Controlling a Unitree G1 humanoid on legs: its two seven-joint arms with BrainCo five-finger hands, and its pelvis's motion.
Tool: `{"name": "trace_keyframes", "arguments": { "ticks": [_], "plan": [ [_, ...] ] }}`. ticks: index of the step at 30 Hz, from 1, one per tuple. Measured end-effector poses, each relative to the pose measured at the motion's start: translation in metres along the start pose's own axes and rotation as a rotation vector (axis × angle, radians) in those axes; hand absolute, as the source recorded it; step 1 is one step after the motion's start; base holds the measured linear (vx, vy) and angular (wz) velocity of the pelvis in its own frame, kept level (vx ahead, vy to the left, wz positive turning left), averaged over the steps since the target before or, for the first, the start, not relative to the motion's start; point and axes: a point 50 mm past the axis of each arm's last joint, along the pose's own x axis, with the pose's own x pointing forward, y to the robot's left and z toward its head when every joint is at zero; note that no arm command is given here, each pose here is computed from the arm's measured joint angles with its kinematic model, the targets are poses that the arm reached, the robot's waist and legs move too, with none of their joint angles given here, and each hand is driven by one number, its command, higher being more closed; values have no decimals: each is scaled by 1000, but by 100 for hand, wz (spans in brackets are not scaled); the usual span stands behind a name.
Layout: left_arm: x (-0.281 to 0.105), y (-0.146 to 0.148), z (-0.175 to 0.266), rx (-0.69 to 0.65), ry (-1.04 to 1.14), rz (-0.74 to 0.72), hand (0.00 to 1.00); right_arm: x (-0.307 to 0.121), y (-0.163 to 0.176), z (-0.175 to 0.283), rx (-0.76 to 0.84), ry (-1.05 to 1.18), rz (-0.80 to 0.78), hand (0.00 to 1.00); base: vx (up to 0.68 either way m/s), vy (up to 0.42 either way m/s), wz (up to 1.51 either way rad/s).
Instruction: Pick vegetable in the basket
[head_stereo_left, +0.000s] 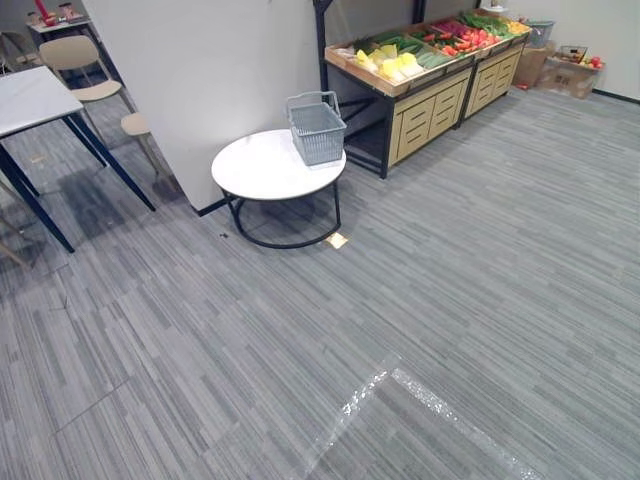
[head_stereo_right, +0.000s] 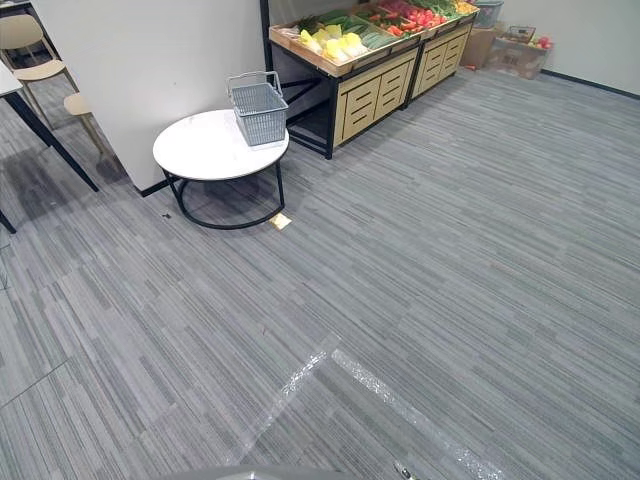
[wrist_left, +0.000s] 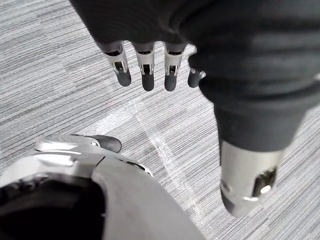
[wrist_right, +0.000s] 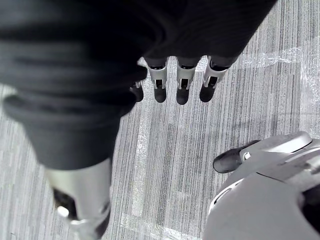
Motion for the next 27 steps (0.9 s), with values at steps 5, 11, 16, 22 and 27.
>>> {"name": "trace_keyframes", "arguments": {
  "ticks": [5, 11, 16, 22, 27],
  "plan": [
    [0, 0, 0, -3, 0, 1, 0, 0, 0, 0, 7, 0, 1, 0, -36, -23, 0],
    [0, 0, 0, -12, -2, 4, 0, 0, 0, 0, 28, 0, -2, 0, -28, -18, 0],
    [1, -2, 9, -14, -28, 8, 0, 2, 11, 13, 51, -43, 22, 0, -32, -38, -11],
    [4, 1, 27, -63, -86, 34, 0, 2, 23, 21, 65, -82, 40, 0, -8, -98, 9],
    [2, -5, 26, -185, -104, 26, 0, 2, 28, 38, -113, -152, 81, 0, 155, -44, 0]
  ]
}}
